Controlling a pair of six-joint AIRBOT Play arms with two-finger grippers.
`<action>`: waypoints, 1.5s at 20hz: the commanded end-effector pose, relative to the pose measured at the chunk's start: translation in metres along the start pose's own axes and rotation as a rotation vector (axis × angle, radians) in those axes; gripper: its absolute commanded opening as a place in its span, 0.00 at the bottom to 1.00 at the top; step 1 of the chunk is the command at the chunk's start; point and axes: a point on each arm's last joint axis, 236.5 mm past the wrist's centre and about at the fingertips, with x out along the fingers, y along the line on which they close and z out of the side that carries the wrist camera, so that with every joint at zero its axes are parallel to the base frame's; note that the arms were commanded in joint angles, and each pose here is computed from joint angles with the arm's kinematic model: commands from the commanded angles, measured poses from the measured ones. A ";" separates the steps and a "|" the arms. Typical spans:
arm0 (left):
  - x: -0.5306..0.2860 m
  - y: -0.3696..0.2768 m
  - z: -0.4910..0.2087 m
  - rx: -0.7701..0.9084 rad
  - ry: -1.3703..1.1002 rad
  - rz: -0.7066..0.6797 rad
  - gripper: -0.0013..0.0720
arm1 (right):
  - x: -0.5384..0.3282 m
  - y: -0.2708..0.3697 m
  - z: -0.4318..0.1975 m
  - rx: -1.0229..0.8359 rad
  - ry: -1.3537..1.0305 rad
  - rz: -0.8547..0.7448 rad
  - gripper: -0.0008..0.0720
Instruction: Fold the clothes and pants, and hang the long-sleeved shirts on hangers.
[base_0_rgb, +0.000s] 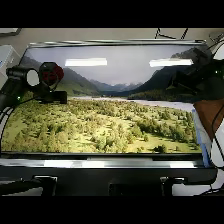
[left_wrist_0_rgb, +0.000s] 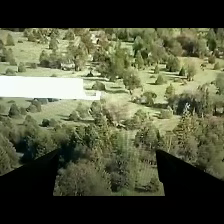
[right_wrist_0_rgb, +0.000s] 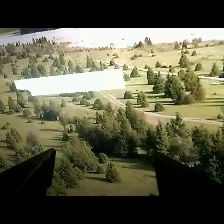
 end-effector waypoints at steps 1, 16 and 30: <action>0.000 0.000 0.000 0.001 0.001 0.000 0.99 | 0.000 0.000 0.000 -0.001 0.000 0.000 0.95; 0.001 -0.001 0.006 0.001 -0.023 -0.004 0.99 | -0.001 0.003 0.017 -0.001 -0.073 0.011 0.95; 0.048 0.153 0.178 -0.710 -0.437 -0.185 0.99 | -0.019 0.012 0.094 -0.054 -0.410 0.040 0.94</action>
